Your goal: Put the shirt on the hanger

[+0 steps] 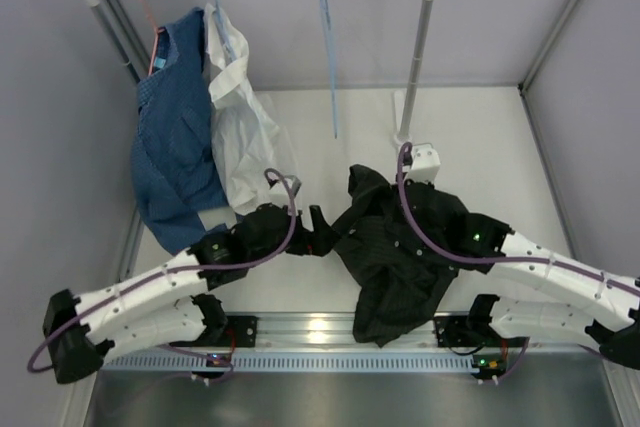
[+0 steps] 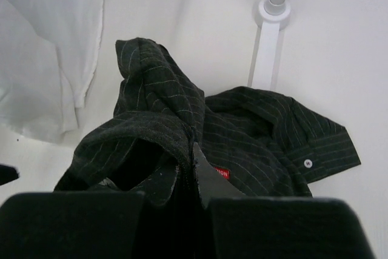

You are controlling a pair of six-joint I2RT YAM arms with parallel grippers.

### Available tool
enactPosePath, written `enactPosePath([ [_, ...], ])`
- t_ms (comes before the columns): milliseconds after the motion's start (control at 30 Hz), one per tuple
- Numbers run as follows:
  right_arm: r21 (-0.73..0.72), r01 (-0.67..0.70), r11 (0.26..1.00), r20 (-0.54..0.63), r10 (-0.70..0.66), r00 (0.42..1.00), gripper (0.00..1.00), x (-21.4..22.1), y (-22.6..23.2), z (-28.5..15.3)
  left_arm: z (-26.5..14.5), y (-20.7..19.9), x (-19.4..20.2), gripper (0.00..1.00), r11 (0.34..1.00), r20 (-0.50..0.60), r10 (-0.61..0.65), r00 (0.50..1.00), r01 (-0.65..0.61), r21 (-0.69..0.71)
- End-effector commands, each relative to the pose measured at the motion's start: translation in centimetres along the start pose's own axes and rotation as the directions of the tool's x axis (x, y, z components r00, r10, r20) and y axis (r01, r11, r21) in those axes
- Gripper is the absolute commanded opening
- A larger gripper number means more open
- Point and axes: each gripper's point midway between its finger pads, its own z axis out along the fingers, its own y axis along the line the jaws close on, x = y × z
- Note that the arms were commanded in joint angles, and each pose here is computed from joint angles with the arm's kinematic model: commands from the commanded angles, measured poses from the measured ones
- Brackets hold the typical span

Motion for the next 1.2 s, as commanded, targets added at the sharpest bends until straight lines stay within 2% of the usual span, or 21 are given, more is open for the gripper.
enactPosePath([
  [0,-0.049,-0.078,0.996,0.035,0.08,0.996,0.0,-0.6,-0.6,-1.4,2.8,-0.7,-3.3,0.98,0.993,0.171,-0.085,0.982,0.098,-0.071],
  [167,-0.086,-0.092,0.992,0.077,0.099,0.992,0.0,-0.8,-1.4,-2.4,4.6,0.7,-1.8,0.96,0.946,0.205,-0.251,0.946,0.285,-0.153],
  [367,-0.091,-0.085,0.992,0.087,0.093,0.992,0.0,-0.8,-1.7,-2.7,6.1,0.4,-0.3,0.92,0.926,0.193,-0.309,0.931,0.34,-0.162],
  [533,-0.086,-0.079,0.993,0.094,0.087,0.992,0.0,-0.8,-1.6,-2.4,6.9,-0.9,1.2,0.8,0.918,0.166,-0.345,0.924,0.369,-0.146],
  [600,-0.087,-0.081,0.993,0.096,0.089,0.991,0.0,-0.9,-1.4,-2.2,7.0,-1.2,1.9,0.72,0.914,0.159,-0.355,0.921,0.378,-0.146],
  [800,-0.11,-0.087,0.99,0.101,0.098,0.99,0.0,-1.2,-0.9,-2.2,7.2,-1.0,2.1,0.22,0.912,0.167,-0.366,0.916,0.389,-0.132],
  [833,-0.104,-0.088,0.991,0.107,0.099,0.989,0.0,-1.3,-1.1,-2.3,7.1,-1.0,1.9,0.07,0.917,0.174,-0.352,0.92,0.376,-0.132],
  [867,-0.104,-0.089,0.991,0.109,0.1,0.989,0.0,-1.3,-1.1,-2.3,6.7,-1.3,1.3,0.0,0.925,0.184,-0.337,0.923,0.362,-0.12],
  [967,-0.108,-0.089,0.99,0.122,0.102,0.987,0.0,-1.5,-1.6,-2.8,5.3,-1.2,-1.2,0.0,0.959,0.239,-0.199,0.95,0.239,-0.152],
  [1033,-0.111,-0.104,0.988,0.124,0.118,0.985,0.0,-1.4,-2.0,-3.2,3.0,-2.7,-5.4,0.0,0.979,0.299,-0.072,0.952,0.125,-0.164],
  [1067,-0.119,-0.113,0.986,0.131,0.129,0.983,0.0,-1.7,-2.3,-3.7,1.7,-1.2,-6.4,0.0,0.961,0.309,0.016,0.951,0.071,-0.268],
  [1100,-0.129,-0.122,0.984,0.135,0.139,0.981,0.0,-1.9,-2.4,-4.1,0.0,-1.2,-8.2,0.0,0.952,0.32,0.112,0.941,-0.009,-0.307],
  [1167,-0.19,-0.128,0.973,0.146,0.157,0.977,0.0,-2.8,-2.0,-5.1,-3.5,-3.1,-13.0,0.0,0.943,0.374,0.183,0.909,-0.054,-0.329],
])
